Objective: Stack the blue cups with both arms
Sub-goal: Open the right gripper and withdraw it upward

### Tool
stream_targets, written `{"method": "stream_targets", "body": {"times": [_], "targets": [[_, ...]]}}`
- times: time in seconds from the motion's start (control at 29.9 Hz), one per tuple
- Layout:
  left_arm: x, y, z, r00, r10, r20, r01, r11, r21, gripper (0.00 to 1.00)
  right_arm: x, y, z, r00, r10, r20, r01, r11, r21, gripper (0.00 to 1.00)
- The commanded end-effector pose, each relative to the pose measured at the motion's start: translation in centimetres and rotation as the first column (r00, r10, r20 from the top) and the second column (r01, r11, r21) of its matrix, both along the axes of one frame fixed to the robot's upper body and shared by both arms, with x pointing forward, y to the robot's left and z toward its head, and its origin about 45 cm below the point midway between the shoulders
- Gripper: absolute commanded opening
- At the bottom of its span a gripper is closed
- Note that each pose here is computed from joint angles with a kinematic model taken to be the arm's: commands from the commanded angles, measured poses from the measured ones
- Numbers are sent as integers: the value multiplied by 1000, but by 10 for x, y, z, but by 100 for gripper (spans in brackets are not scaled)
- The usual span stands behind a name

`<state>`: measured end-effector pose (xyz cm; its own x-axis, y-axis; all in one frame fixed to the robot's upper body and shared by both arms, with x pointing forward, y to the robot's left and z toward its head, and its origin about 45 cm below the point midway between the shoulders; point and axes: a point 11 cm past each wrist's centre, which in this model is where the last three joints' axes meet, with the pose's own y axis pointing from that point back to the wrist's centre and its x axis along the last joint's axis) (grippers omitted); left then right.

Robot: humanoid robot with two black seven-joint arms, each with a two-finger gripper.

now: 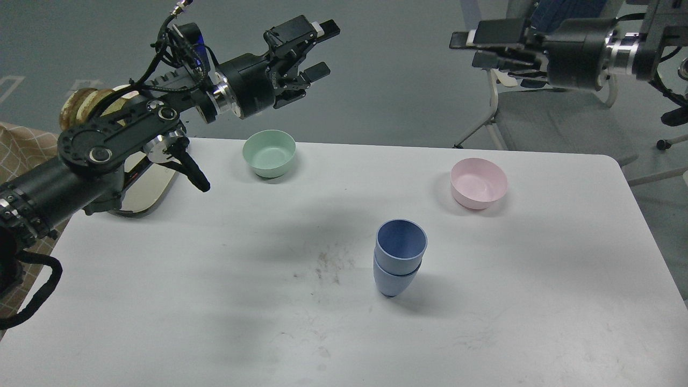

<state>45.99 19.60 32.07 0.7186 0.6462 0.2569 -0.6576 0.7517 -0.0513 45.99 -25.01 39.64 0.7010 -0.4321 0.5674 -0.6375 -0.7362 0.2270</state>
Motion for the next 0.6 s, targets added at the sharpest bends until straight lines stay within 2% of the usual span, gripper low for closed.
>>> {"method": "stream_targets", "body": {"times": [0.0, 0.13, 0.2, 0.23, 0.3, 0.4, 0.57], "targets": [[5, 14, -5, 998, 59, -35, -62, 995, -82, 96, 17, -31, -6, 988, -151, -19, 151, 952, 265, 88], [11, 35, -26, 976, 147, -161, -185, 948, -258, 96, 22, -45, -50, 958, -244, -151, 287, 783, 552, 93], [9, 36, -41, 962, 162, -218, -226, 924, -310, 96, 22, -38, -77, 945, -249, -213, 328, 717, 616, 93], [9, 36, -42, 962, 162, -218, -226, 923, -310, 96, 22, -38, -77, 945, -249, -213, 328, 716, 616, 93], [5, 41, -62, 943, 179, -280, -274, 895, -351, 97, 20, -30, -112, 921, -261, -291, 390, 640, 661, 94], [4, 46, -69, 932, 195, -304, -309, 867, -391, 97, 16, -22, -136, 901, -258, -348, 433, 577, 693, 96], [6, 41, -76, 923, 200, -329, -333, 844, -422, 97, 14, -11, -144, 899, -239, -367, 437, 561, 704, 96]]}}
